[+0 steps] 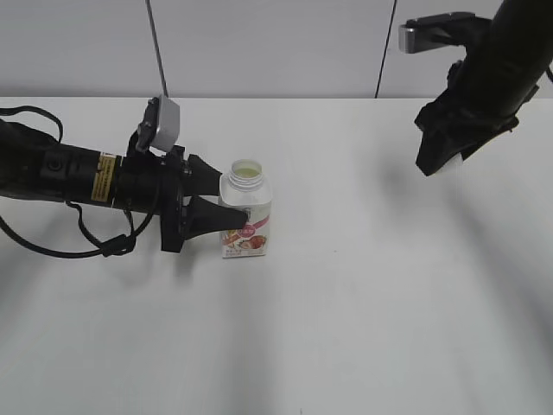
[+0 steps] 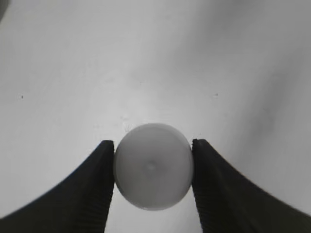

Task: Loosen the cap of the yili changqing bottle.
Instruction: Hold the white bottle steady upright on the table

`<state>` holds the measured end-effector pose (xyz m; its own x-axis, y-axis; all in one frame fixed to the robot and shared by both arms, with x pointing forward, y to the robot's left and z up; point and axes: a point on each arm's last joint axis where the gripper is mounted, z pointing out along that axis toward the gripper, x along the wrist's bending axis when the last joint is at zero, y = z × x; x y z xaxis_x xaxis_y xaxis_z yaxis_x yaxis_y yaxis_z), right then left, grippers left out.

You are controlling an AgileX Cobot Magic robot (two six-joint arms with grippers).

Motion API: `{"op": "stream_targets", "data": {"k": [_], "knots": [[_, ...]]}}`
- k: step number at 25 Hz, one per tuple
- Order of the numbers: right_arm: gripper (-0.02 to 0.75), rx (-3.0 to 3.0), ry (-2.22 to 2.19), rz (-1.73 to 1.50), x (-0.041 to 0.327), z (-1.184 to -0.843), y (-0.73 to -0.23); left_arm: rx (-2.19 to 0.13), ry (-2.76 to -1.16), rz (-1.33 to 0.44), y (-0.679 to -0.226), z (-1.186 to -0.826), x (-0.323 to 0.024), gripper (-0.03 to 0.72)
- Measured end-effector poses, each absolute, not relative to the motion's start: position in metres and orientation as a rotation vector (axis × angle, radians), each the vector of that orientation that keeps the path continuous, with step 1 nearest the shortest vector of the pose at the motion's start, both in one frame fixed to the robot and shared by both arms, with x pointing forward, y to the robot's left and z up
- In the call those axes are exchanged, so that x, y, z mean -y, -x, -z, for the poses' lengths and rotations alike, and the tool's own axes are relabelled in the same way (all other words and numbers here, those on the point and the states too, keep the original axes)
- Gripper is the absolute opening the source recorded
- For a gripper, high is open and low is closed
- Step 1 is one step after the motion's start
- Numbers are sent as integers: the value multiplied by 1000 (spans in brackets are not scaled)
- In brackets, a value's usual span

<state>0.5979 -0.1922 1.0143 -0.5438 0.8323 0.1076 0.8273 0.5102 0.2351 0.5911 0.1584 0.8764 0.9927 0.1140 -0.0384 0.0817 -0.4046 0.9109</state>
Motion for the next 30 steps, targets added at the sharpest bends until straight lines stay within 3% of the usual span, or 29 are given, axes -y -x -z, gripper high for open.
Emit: {"op": "stream_targets", "data": {"k": [10, 27, 30], "knots": [[386, -2407, -1700, -633, 197, -939, -582, -265, -1980, -116, -601, -876, -160, 394], [390, -2281, -1840, -674, 197, -905, -588, -383, -1958, -179, -610, -877, -163, 394], [458, -2262, -1873, -693, 196, -905, -588, -383, -1959, -180, -610, -877, -163, 394]]}}
